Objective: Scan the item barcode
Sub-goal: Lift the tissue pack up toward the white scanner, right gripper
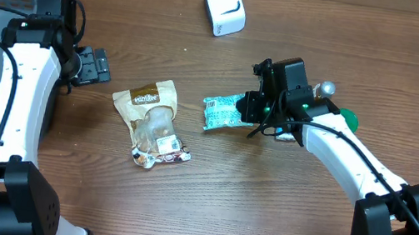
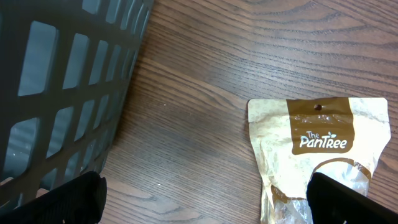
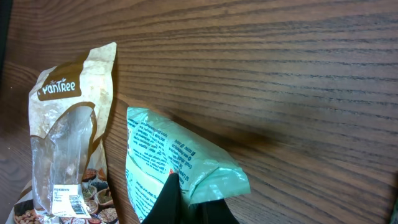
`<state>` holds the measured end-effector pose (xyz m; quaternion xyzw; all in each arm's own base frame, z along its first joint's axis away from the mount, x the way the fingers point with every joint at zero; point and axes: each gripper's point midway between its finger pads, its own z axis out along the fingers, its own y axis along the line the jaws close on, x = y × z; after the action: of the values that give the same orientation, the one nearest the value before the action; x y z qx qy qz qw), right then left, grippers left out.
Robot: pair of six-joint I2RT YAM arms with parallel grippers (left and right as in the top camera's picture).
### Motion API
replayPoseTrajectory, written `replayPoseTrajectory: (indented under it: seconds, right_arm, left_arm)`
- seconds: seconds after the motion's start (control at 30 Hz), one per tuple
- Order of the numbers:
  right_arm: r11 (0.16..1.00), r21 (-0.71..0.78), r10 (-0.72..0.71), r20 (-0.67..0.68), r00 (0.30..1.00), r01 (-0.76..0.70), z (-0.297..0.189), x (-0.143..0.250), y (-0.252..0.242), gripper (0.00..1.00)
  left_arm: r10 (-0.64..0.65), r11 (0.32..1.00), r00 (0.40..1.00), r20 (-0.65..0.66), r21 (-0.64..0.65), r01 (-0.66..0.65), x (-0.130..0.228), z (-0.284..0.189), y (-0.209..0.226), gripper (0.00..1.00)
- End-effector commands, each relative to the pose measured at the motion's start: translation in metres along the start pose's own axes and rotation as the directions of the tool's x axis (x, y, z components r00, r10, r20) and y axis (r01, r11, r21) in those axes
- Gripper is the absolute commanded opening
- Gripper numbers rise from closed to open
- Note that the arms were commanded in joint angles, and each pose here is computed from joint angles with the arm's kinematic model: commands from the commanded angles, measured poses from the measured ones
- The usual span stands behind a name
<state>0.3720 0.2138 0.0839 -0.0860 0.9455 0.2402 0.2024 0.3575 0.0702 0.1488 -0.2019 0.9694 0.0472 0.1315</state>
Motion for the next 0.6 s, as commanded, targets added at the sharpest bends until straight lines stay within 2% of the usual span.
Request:
replayPoseTrajectory:
  seconds: [0.0,0.27,0.4,0.57]
  right_arm:
    - [1.000,-0.019,-0.020,0.064,0.998,0.021,-0.018,-0.024,0.014,0.04]
    - [0.998,0.057,-0.047,0.129,0.991,0.040,-0.064,-0.073,0.030,0.03]
    - [0.988,0.101,-0.133,0.197,0.971,0.115,-0.100,-0.106,0.044,0.04]
    - [0.942,0.277,-0.271,0.300,0.915,0.188,-0.121,-0.140,0.043,0.04]
  left_arm:
    - [0.006,1.000,0.999,0.037,-0.004,-0.006,-0.007,-0.010,0.002,0.99]
    - [0.006,1.000,0.999,0.037,-0.004,-0.006,-0.007,-0.010,0.002,0.99]
    - [0.006,1.000,0.999,0.037,-0.004,-0.005,-0.007,-0.010,0.002,1.00]
    - [0.006,1.000,0.999,0.037,-0.004,-0.005,-0.007,-0.010,0.002,1.00]
